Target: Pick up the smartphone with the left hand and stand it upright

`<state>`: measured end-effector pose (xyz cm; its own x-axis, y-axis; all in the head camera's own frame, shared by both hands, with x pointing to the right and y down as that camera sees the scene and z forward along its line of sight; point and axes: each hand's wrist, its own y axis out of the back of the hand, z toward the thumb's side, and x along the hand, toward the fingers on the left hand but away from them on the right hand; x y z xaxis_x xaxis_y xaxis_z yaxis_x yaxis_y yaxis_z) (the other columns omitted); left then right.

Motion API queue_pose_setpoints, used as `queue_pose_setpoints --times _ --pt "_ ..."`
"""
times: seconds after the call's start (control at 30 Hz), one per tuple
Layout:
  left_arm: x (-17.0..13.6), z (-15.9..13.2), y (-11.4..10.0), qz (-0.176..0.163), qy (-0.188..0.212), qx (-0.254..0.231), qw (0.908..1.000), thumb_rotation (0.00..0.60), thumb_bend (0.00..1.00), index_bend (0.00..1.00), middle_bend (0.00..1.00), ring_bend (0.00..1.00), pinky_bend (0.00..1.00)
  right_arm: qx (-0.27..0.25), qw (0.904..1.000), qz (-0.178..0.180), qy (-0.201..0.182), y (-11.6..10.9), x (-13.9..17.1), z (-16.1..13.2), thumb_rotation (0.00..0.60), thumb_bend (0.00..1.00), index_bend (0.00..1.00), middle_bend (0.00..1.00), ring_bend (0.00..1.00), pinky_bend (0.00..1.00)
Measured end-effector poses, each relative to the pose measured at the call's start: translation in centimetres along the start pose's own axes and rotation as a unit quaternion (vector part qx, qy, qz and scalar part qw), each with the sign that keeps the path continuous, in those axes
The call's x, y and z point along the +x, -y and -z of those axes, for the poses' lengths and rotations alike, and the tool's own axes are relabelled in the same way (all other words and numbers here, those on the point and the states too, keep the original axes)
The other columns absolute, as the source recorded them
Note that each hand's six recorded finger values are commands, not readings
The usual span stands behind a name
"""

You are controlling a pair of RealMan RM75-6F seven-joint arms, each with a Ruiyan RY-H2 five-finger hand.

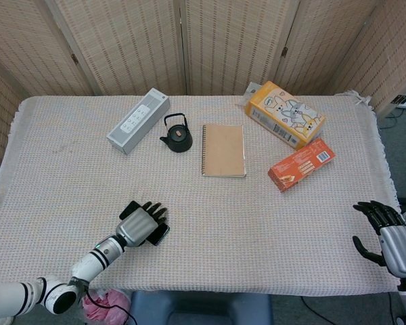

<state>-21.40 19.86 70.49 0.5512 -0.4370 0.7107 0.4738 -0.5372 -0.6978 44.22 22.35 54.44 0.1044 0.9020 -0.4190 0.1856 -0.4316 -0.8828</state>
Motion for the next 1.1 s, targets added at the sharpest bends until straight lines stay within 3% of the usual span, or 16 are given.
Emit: queue_pose_setpoints --times 0.4,0.7,0.9,1.1 --pt "0.4 -0.2 0.1 0.006 -0.001 -0.004 1.0 0.6 0.27 0.3 0.1 0.09 0.17 -0.002 1.0 0.001 0.002 0.0 0.2 0.2 0.6 0.29 0.22 0.19 0.14 0.18" --pt "0.6 -0.4 -0.1 -0.004 0.0 -0.037 0.9993 0.6 0.31 0.39 0.1 0.1 0.17 -0.004 1.0 0.002 0.004 0.0 0.3 0.4 0.6 0.29 0.22 0.19 0.14 0.18" --pt "0.3 -0.2 -0.9 -0.007 0.004 -0.114 0.9935 0.6 0.31 0.4 0.1 0.1 0.17 -0.005 1.0 0.005 0.004 -0.1 0.3 0.5 0.6 0.3 0.22 0.19 0.14 0.18" --pt "-0.1 0.2 -2.9 -0.024 0.016 -0.207 0.9779 0.6 0.31 0.4 0.1 0.1 0.17 -0.008 0.9999 0.006 0.005 0.0 0.4 0.7 0.6 0.3 0.22 0.19 0.14 0.18"
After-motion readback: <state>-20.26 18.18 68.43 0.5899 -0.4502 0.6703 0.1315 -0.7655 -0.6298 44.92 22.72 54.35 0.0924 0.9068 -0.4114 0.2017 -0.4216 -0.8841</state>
